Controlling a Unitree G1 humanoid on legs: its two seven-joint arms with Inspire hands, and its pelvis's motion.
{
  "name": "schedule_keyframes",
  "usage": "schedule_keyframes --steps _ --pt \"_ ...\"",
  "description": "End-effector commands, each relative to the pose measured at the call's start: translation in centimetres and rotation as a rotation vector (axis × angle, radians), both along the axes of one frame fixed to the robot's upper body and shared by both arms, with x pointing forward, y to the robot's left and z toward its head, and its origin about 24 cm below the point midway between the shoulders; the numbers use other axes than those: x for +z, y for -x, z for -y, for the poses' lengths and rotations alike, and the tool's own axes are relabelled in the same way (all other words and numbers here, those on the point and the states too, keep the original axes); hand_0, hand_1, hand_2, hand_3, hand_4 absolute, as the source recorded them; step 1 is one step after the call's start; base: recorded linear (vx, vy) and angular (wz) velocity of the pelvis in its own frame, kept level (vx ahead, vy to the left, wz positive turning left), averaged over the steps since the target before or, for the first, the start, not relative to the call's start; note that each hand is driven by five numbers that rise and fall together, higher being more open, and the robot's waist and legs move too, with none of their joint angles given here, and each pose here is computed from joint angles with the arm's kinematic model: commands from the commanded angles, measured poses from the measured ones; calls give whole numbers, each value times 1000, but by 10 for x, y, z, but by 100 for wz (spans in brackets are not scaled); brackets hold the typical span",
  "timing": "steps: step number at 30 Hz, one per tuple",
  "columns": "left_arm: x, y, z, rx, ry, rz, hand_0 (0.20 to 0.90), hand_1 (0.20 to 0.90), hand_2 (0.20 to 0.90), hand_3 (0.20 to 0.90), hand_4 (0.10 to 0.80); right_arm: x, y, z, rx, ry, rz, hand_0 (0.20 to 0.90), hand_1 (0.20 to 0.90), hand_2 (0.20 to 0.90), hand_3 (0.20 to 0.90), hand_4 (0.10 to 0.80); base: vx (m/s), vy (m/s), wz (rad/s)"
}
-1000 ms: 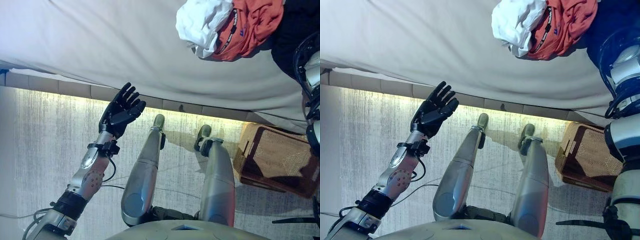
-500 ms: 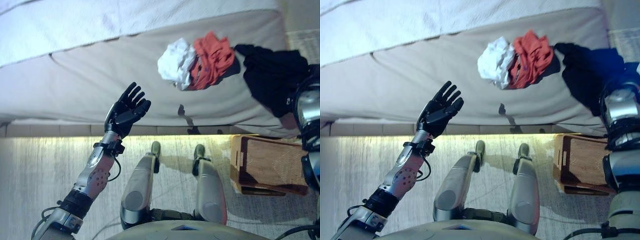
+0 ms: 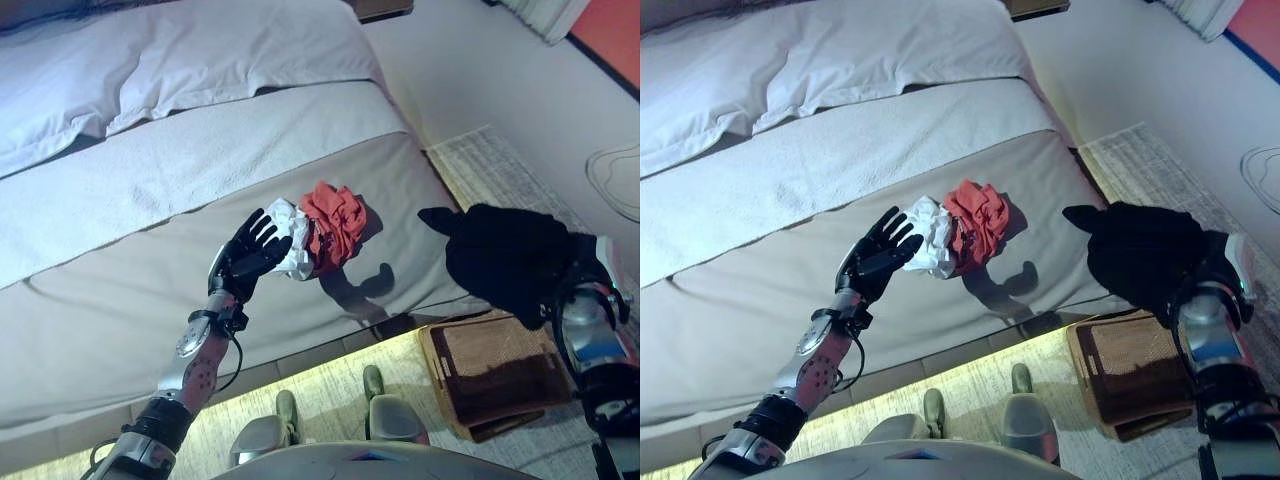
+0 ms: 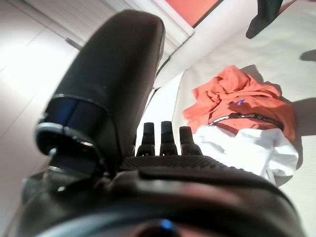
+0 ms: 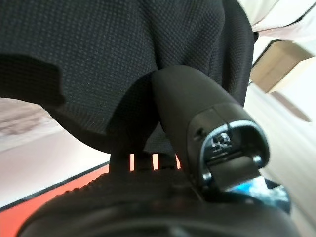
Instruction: Pick up the clothes from the bed and place them into the basket
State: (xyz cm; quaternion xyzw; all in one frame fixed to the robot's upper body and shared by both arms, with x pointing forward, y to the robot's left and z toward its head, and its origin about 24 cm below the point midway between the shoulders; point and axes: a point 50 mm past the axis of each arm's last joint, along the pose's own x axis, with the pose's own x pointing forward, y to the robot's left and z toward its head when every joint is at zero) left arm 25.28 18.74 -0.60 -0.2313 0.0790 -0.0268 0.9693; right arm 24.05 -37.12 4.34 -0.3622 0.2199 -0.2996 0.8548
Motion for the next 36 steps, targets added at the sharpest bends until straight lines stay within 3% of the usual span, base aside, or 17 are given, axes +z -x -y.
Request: schedule_keyframes --steps 1,18,33,34,35,36 --pt "19 -8 -2 6 -55 153 900 900 900 900 800 43 -6 14 35 148 114 300 300 300 200 100 7 0 -33" --pt "6 -10 -1 -12 -103 90 900 900 900 900 800 -18 26 16 -97 137 -162 300 300 300 200 100 -4 -6 -14" --pt "-2 -6 3 -117 -108 71 900 900 900 900 800 -3 14 30 36 337 -233 300 300 300 200 100 -24 -24 -9" --pt "-3 -5 3 -116 -104 72 900 900 900 900 800 -4 15 31 42 343 -240 361 361 361 271 171 18 -5 -15" --pt "-4 -5 3 -116 -101 73 900 900 900 900 800 -3 16 33 44 351 -249 822 822 822 809 709 18 -14 -7" --pt "-5 -4 3 -118 -98 75 900 900 900 900 800 -4 17 34 46 356 -254 900 900 900 900 800 17 -18 -5"
